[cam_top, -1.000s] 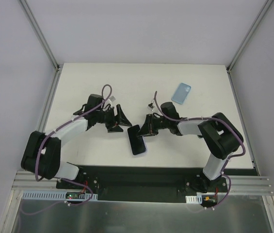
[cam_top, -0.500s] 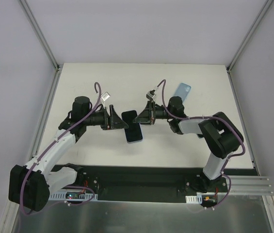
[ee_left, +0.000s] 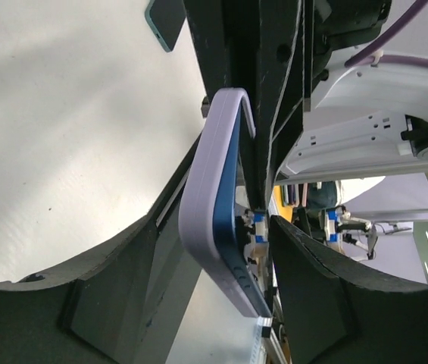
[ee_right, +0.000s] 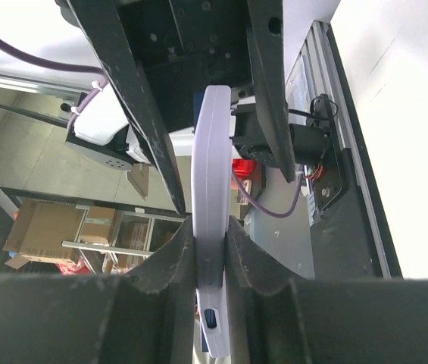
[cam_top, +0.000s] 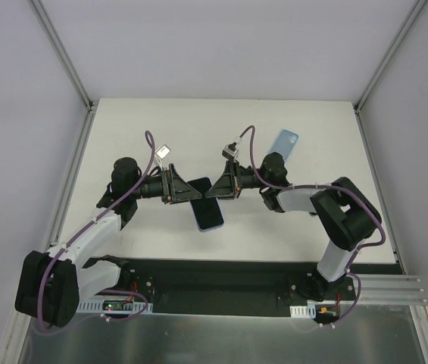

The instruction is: Put the phone into the phone case

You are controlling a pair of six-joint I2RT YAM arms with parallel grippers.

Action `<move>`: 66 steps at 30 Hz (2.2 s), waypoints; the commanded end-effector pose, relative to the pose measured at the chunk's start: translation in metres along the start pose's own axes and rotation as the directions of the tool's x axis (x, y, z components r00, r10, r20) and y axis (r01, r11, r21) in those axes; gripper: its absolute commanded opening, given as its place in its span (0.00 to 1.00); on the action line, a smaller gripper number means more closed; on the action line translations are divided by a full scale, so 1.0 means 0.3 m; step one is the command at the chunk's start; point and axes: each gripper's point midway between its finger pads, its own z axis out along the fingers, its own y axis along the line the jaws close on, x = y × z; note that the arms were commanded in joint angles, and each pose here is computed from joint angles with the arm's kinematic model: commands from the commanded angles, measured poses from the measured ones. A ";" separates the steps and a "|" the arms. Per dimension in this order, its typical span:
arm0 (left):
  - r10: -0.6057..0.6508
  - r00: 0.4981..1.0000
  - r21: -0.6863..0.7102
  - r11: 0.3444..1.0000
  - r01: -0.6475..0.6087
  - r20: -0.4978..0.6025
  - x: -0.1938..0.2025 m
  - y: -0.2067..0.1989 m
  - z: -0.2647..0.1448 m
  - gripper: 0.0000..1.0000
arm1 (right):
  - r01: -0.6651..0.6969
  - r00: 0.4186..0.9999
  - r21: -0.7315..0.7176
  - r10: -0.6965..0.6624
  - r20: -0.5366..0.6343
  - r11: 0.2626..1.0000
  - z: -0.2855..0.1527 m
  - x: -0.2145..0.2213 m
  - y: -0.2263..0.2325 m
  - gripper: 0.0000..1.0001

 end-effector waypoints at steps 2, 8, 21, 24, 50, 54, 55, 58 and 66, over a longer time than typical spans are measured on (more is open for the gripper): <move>0.059 0.998 0.081 0.995 -0.059 0.006 -0.048 -0.069 0.000 0.57 | 0.272 0.961 -0.152 -0.276 -0.009 0.950 -0.004 0.060 0.151 0.09; 0.058 0.998 0.084 0.995 -0.057 -0.002 -0.039 -0.065 -0.003 0.47 | 0.262 0.964 -0.146 -0.266 -0.007 0.954 0.004 0.062 0.132 0.09; 0.048 0.998 -0.056 0.997 -0.049 -0.027 -0.026 0.041 0.001 0.00 | 0.218 0.975 -0.125 -0.220 -0.008 0.968 0.019 0.057 0.077 0.32; 0.041 0.998 -0.052 0.998 -0.043 -0.039 -0.026 0.040 0.003 0.00 | 0.217 0.976 -0.126 -0.219 0.005 0.968 0.022 0.045 0.083 0.20; -0.089 0.993 0.059 0.994 0.094 -0.081 0.106 0.039 -0.011 0.53 | 0.162 0.970 -0.094 -0.141 0.197 0.982 -0.024 -0.174 0.060 0.11; -0.132 0.987 0.055 0.989 0.138 -0.092 0.108 0.062 0.001 0.41 | 0.159 0.971 -0.093 -0.138 0.197 0.983 -0.022 -0.180 0.054 0.11; -0.143 0.986 0.058 0.987 0.148 -0.091 0.106 0.061 0.003 0.36 | 0.159 0.971 -0.093 -0.138 0.194 0.983 -0.020 -0.177 0.052 0.12; -0.152 0.984 0.064 0.985 0.158 -0.092 0.105 0.066 0.008 0.07 | 0.156 0.971 -0.089 -0.137 0.194 0.984 -0.022 -0.177 0.044 0.13; -0.176 0.979 0.047 0.982 0.181 -0.099 0.105 0.089 0.018 0.03 | 0.154 0.972 -0.081 -0.137 0.189 0.985 -0.029 -0.159 0.033 0.17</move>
